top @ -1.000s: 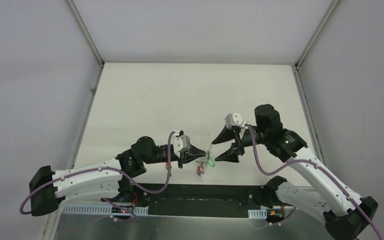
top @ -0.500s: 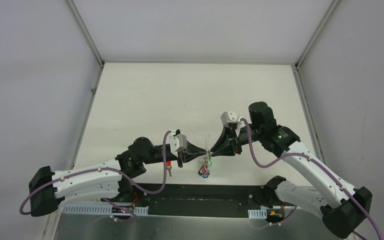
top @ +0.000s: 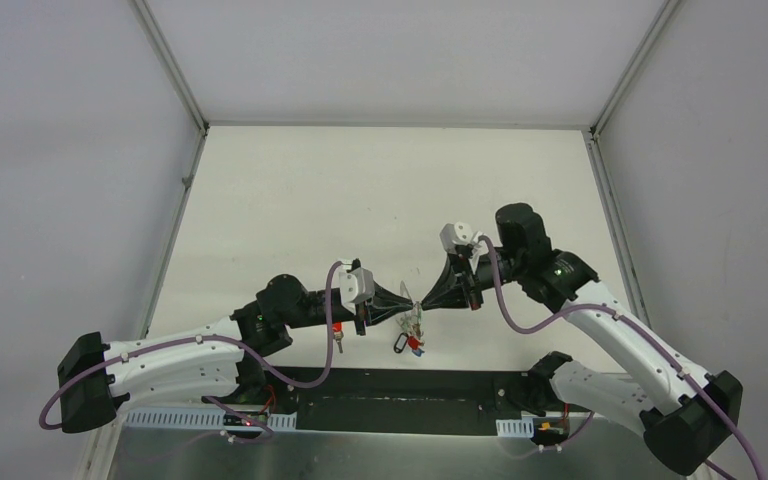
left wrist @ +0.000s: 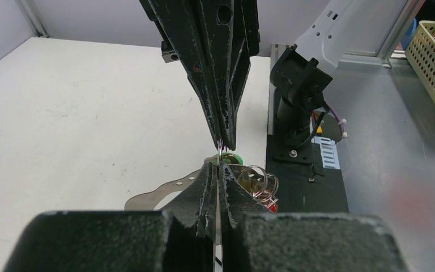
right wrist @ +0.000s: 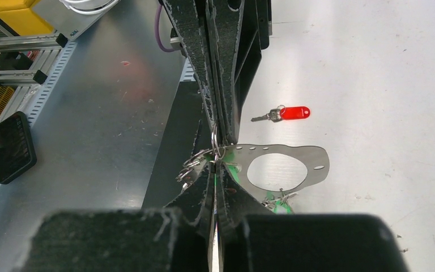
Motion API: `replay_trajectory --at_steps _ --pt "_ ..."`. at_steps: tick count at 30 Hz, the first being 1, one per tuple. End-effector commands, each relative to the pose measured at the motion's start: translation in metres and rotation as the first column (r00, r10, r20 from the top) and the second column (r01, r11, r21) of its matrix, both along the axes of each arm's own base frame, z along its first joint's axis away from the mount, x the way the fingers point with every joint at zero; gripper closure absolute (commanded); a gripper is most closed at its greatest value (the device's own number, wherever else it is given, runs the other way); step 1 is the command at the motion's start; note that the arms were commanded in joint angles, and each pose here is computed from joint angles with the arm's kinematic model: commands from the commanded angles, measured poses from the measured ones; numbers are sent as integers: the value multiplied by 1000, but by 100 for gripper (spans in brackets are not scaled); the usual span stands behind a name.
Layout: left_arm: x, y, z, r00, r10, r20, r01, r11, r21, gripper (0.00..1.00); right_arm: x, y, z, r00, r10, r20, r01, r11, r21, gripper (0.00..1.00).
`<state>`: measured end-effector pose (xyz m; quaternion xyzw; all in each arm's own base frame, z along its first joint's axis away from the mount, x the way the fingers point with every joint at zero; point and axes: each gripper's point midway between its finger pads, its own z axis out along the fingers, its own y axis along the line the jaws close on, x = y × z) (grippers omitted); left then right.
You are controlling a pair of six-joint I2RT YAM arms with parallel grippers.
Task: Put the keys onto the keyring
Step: Adjust the key on the keyring.
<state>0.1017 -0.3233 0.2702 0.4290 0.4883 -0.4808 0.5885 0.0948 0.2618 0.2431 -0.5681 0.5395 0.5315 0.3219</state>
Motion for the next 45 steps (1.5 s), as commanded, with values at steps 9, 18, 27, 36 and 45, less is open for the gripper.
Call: replay_trajectory --at_steps 9,18,27,36,45 --pt "-5 1 31 999 -14 40 18 994 -108 100 1 -3 -16 1000 7 2 -7 999 -39 100" --pt "-4 -3 31 999 -15 44 20 994 -103 100 7 2 -17 999 -4 -37 2 998 -56 100" --pt "-1 -5 30 999 -5 46 9 997 -82 100 19 2 -16 996 -86 -4 85 994 -69 76" --pt "3 -6 27 999 10 48 -7 998 -55 100 34 -13 0 950 -249 191 253 968 4 16" --pt "9 4 24 997 64 40 -63 998 -15 100 45 -19 9 907 -338 251 339 940 42 0"
